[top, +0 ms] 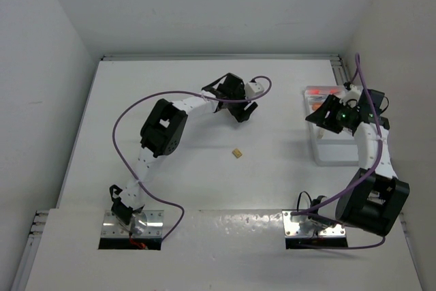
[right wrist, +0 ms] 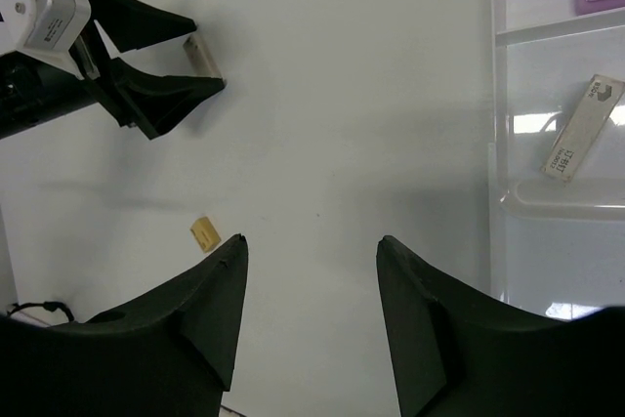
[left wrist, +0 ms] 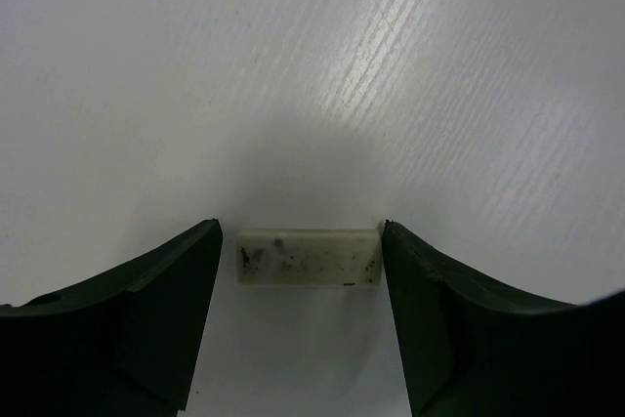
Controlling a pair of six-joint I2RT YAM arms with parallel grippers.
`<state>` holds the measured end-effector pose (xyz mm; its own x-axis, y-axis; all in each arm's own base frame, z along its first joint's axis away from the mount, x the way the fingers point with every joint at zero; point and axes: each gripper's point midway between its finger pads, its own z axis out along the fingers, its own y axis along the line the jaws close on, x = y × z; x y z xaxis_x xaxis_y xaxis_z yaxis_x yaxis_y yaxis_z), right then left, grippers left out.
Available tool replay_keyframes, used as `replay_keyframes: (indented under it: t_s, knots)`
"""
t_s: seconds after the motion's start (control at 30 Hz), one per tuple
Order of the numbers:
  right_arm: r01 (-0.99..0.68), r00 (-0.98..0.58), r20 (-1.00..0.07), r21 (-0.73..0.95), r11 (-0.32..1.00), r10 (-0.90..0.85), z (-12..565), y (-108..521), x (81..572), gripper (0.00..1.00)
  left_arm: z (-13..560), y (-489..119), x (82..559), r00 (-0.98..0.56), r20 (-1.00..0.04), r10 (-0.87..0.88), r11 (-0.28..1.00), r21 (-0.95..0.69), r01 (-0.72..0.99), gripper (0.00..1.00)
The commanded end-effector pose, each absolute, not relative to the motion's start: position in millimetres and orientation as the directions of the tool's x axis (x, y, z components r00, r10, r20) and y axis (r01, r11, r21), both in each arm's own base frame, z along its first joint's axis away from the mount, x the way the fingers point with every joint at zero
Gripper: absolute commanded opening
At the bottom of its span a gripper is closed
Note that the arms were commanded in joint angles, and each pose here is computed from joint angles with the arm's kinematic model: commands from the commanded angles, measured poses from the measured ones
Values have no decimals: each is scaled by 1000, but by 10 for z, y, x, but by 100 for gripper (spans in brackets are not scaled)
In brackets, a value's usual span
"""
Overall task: Sort the stationery into containers
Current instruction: Pick up the stationery from the center of the board.
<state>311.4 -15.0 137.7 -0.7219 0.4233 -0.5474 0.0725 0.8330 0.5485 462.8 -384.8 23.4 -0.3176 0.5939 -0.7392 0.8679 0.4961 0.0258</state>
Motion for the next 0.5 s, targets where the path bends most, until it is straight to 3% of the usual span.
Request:
replay_keyframes:
  t_s: [0.0, 0.17, 0.3, 0.47]
  knots:
    - [30, -715, -570, 554, 832, 405, 1432, -103, 3170, 55, -223, -3511, 4275, -450, -589, 671, 521, -56, 852, 72]
    - [28, -720, -564, 558, 829, 404, 1416, -78, 3168, 55, -228, -3482, 4259, -454, -578, 678, 523, -53, 850, 67]
    - [28, -721, -564, 557, 830, 403, 1416, -77, 3171, 56, -263, -3426, 4220, -459, -557, 692, 522, -53, 851, 79]
    - [27, -724, -560, 561, 828, 403, 1412, -52, 3182, 56, -285, -3383, 4186, -469, -544, 696, 527, -57, 848, 82]
